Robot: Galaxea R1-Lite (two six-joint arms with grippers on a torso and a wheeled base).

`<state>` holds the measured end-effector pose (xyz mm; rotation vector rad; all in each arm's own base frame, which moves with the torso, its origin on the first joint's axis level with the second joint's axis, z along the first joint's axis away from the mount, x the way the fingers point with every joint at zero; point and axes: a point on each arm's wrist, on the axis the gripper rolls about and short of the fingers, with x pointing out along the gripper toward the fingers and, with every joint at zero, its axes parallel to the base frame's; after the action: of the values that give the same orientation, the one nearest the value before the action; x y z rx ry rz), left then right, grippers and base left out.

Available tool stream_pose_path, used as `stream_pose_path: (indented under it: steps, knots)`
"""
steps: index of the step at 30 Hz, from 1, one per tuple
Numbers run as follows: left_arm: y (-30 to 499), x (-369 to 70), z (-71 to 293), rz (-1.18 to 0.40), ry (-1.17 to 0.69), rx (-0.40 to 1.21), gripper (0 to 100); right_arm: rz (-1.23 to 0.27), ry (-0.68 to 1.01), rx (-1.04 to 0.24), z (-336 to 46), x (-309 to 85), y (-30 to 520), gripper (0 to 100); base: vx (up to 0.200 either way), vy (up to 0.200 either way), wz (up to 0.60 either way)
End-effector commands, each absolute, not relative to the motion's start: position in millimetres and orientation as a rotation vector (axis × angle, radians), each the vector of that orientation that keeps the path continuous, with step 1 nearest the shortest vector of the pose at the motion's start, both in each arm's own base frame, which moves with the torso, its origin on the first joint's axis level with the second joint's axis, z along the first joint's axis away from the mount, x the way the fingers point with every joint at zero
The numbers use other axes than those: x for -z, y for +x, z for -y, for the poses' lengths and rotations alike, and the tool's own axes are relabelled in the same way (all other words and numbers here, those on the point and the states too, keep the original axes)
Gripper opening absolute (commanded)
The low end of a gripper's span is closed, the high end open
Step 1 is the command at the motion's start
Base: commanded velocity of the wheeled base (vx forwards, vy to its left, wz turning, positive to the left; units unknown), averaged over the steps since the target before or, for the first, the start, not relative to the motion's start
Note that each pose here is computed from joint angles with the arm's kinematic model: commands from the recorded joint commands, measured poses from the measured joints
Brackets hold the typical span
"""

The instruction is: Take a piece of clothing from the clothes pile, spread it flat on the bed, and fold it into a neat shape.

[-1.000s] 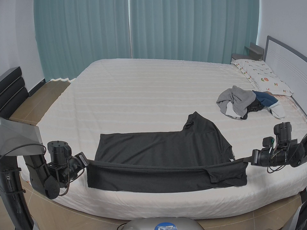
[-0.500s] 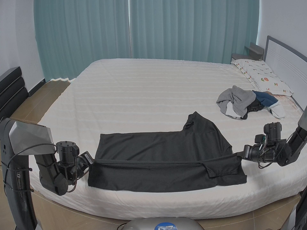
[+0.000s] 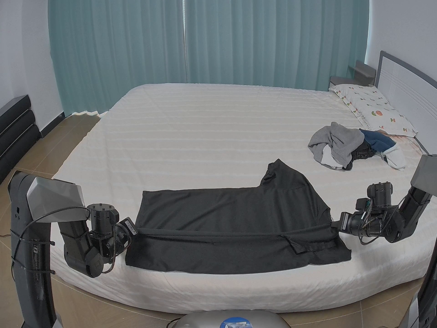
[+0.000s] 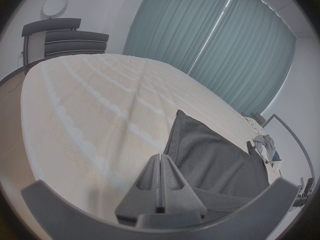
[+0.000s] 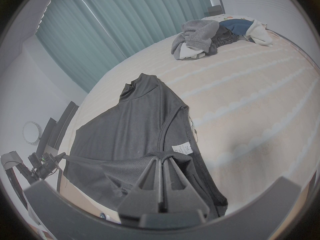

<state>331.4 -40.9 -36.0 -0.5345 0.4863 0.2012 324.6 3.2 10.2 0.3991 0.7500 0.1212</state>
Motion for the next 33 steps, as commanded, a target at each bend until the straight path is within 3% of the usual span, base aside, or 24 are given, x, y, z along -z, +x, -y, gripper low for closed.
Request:
stream_pose_path:
  steps: [1, 3, 4, 6, 7, 12, 21, 26, 33]
  knots:
    - [335, 41, 42, -0.489, -0.536, -0.203, 0, -0.755, 0.417, -0.114, -3, 0, 328, 0, 0.0, 0.0, 0.0]
    - [335, 42, 42, -0.49, -0.535, -0.203, 0, -0.737, 0.44, -0.109, -3, 1, 330, 0, 0.0, 0.0, 0.0]
    - [336, 42, 42, -0.489, -0.536, -0.203, 100, -0.731, 0.448, -0.106, -4, 2, 330, 0, 0.0, 0.0, 0.0]
    - [337, 42, 42, -0.486, -0.539, -0.203, 100, -0.724, 0.453, -0.106, -4, 6, 332, 0, 0.0, 0.0, 0.0]
    - [337, 42, 42, -0.485, -0.544, -0.204, 100, -0.724, 0.454, -0.107, -4, 8, 332, 100, 0.0, 0.0, 0.0]
    - [337, 41, 42, -0.481, -0.567, -0.209, 100, -0.697, 0.476, -0.102, -3, 6, 334, 100, 0.0, 0.0, 0.0]
    - [329, 29, 31, -0.466, -0.654, -0.243, 100, -0.563, 0.711, -0.049, 2, -31, 328, 100, 0.0, 0.0, 0.0]
    - [318, 17, 13, -0.468, -0.703, -0.216, 100, -0.601, 0.826, -0.038, -9, -43, 301, 100, 0.0, 0.0, 0.0]
    - [298, 14, -5, -0.583, -0.932, -0.105, 100, -0.782, 0.949, -0.054, -47, -32, 256, 100, 0.0, 0.0, 0.0]
